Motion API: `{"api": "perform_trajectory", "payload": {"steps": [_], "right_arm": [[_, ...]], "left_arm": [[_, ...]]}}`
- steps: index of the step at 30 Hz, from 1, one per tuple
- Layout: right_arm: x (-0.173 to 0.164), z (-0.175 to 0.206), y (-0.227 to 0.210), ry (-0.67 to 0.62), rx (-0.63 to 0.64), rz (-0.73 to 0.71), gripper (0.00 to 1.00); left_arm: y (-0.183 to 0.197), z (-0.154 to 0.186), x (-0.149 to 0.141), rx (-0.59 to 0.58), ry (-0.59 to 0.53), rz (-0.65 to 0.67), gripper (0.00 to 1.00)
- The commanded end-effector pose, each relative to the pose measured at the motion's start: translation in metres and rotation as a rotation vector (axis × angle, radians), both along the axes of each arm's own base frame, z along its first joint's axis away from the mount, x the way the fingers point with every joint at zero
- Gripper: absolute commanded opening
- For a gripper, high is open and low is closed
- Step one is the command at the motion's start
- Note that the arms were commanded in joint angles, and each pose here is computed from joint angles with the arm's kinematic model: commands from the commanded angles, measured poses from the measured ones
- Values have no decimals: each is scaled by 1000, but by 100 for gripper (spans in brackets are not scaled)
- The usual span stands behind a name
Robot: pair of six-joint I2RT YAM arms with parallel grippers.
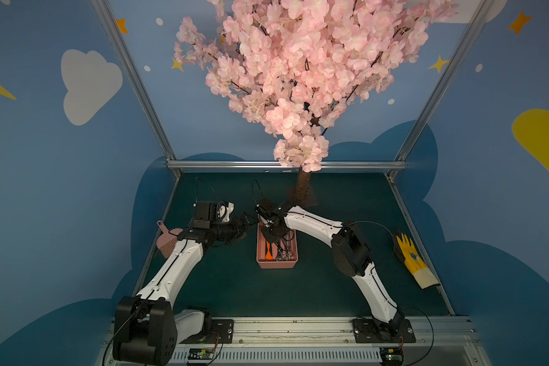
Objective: Take out the wrench from the storage box
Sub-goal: Pick up the wrench from the storage box.
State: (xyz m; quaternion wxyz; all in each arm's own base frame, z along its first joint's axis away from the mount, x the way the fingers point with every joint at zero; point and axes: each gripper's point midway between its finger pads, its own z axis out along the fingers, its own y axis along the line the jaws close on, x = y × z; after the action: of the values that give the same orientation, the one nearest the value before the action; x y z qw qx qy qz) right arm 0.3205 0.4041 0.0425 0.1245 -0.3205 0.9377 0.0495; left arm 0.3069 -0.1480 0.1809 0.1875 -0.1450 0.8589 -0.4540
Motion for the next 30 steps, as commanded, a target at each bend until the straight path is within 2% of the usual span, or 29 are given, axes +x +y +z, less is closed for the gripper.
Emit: {"api": "perform_trajectory", "payload": {"steps": [1, 9, 16, 20, 24, 26, 28, 30], "right_arm": [[10, 1, 0, -36, -12, -12, 34], [5, -23, -2, 0, -52, -18, 33], [10, -29, -19, -33, -139, -36, 32], [8, -32, -28, -10, -185, -45, 30], [3, -24, -23, -25, -157, -24, 28], [2, -31, -21, 7, -138, -37, 28], [1, -37, -23, 36, -133, -53, 24], [5, -31, -22, 16, -128, -55, 16]], "left_arm": [[-2, 7, 3, -1, -29, -19, 100], [-1, 5, 3, 3, -26, -20, 100], [-2, 2, 3, 3, -18, -25, 100], [-2, 2, 4, 2, -20, -27, 100], [-2, 0, 4, 4, -15, -28, 100], [-3, 0, 6, -1, -14, -33, 100], [-4, 0, 6, -4, -14, -37, 100], [-3, 2, 6, 4, -19, -32, 100]]}}
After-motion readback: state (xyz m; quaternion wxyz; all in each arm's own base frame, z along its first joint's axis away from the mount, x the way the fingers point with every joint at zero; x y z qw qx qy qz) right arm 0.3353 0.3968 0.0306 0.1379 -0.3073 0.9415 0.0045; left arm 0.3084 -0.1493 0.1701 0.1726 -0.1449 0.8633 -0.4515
